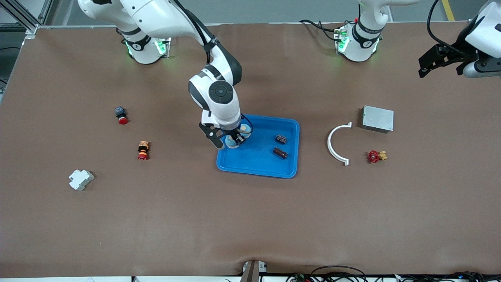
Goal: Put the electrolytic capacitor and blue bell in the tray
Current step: 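Carry the bell over the blue tray with the right gripper, then lower the bell into the tray beside the first bell and open the right gripper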
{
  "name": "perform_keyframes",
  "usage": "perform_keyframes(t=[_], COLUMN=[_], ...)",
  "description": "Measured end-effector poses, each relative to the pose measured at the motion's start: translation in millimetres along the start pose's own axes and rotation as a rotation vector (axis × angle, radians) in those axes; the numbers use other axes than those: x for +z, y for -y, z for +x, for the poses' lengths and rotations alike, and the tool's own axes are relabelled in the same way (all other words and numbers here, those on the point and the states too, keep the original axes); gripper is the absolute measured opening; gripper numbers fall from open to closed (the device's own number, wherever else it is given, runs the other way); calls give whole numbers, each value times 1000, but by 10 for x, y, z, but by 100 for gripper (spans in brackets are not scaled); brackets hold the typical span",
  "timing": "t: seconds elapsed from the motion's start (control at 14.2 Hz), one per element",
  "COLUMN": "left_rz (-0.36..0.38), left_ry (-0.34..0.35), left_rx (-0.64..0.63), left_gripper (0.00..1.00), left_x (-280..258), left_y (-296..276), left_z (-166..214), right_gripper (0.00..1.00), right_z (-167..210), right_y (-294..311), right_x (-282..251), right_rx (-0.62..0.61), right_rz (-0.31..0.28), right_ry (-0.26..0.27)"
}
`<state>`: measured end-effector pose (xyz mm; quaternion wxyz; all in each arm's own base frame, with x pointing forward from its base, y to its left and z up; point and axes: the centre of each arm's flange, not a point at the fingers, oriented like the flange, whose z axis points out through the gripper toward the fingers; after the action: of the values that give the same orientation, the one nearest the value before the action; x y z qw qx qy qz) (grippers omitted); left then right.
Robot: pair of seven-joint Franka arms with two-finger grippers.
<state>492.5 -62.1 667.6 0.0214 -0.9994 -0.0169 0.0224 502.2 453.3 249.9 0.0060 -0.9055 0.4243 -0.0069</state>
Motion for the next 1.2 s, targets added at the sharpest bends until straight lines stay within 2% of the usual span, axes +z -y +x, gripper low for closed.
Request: perform_keyframes(t=[1.2], left_rz=[3], left_ry=[2], left_rx=[15], left_gripper=[100], left_x=[11], left_y=[-81], left_z=[-8], right_gripper=[61], right_z=[-59], right_y=[228], right_x=[465], right_rx=[37], right_rz=[-15], right_ry=[-36])
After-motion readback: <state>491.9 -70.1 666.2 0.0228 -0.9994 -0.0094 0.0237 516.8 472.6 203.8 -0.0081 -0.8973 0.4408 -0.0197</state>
